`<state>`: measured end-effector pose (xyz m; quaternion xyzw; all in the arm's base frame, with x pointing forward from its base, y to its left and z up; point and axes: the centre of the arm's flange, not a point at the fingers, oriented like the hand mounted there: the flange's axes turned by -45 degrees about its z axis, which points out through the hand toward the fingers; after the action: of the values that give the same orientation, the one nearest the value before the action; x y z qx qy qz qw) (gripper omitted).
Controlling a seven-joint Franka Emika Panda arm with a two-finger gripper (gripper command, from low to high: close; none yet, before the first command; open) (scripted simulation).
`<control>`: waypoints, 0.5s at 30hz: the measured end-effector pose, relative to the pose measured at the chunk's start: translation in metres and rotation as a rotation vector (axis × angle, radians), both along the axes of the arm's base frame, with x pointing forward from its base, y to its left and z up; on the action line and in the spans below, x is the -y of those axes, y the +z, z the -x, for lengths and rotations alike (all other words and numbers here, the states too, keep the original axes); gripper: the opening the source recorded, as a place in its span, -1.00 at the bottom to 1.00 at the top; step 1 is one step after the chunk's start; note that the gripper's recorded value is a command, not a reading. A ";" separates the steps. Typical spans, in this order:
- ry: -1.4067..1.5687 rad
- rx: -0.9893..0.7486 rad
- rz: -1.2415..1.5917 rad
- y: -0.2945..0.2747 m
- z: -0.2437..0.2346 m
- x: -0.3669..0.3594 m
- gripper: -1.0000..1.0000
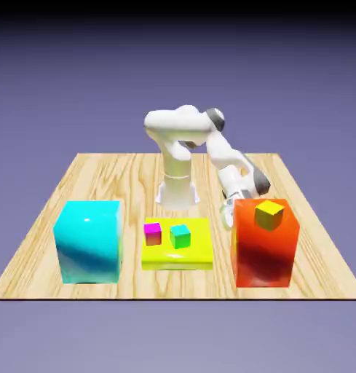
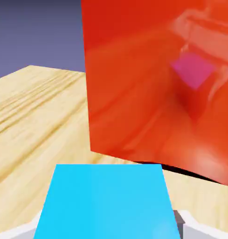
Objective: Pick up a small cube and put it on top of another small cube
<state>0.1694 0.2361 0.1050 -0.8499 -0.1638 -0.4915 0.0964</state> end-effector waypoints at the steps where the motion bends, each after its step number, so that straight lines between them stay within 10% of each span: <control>1: -0.001 -0.001 0.001 0.007 0.006 0.004 -1.00; 15: -0.091 -0.381 -0.119 0.024 -0.038 -0.128 -1.00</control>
<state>0.2075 0.3642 0.1289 -0.9269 -0.0746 -0.3345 0.1533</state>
